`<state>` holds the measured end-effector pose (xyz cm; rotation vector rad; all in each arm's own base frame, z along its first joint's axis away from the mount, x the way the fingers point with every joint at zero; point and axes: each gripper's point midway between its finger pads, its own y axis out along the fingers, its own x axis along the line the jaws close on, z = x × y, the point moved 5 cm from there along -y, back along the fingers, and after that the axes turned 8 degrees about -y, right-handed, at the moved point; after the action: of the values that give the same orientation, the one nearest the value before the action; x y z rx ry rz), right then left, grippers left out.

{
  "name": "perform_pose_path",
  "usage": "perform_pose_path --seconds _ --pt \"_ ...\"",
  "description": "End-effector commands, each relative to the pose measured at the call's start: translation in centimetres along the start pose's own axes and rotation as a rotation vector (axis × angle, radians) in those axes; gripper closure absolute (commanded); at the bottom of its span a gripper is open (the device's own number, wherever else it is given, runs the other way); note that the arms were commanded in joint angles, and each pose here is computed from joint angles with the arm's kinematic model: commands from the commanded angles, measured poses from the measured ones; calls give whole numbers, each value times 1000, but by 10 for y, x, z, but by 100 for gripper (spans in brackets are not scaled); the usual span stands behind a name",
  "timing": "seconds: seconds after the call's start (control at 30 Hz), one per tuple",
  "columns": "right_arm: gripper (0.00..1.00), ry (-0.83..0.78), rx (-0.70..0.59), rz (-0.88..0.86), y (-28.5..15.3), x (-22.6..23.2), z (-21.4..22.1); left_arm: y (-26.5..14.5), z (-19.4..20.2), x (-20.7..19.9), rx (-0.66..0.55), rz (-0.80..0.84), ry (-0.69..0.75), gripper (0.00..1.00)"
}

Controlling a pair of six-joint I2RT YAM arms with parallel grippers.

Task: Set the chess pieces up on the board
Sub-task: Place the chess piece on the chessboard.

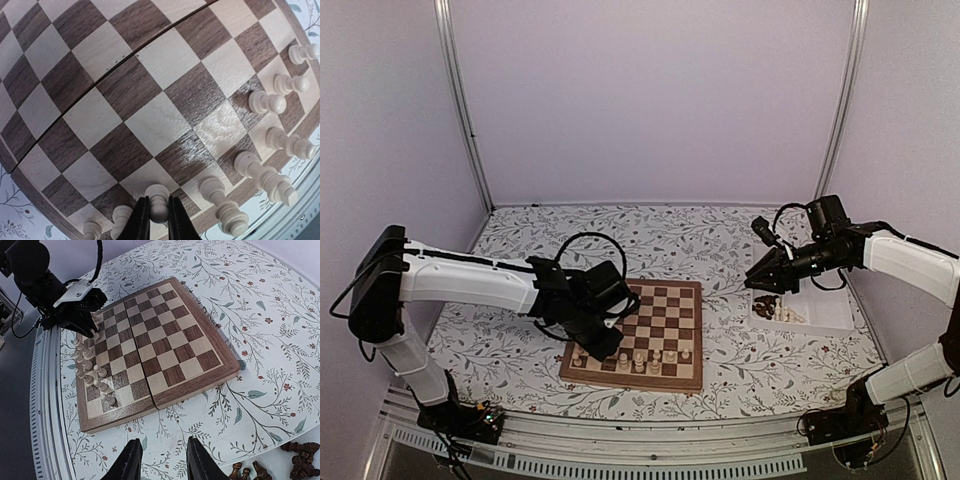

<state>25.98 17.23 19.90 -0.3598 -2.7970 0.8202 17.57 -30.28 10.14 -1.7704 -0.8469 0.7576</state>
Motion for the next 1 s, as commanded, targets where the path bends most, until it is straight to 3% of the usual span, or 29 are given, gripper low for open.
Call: perform_pose_path --seconds 0.0,0.43,0.67,0.83,0.97 --pt "66 -6 3 -12 3 0 3 3 -2 -1 18 3 -1 88" --pt "65 -11 -7 -16 1 1 -1 -1 -12 -6 8 -12 8 75" --pt "69 32 52 141 -14 -28 -6 -20 -30 -9 -30 -47 30 68" --pt "70 92 240 341 -32 -65 13 -36 -48 -4 -72 -94 43 65" --pt "71 124 410 378 -33 -79 31 -44 -73 -12 -141 -82 57 64"
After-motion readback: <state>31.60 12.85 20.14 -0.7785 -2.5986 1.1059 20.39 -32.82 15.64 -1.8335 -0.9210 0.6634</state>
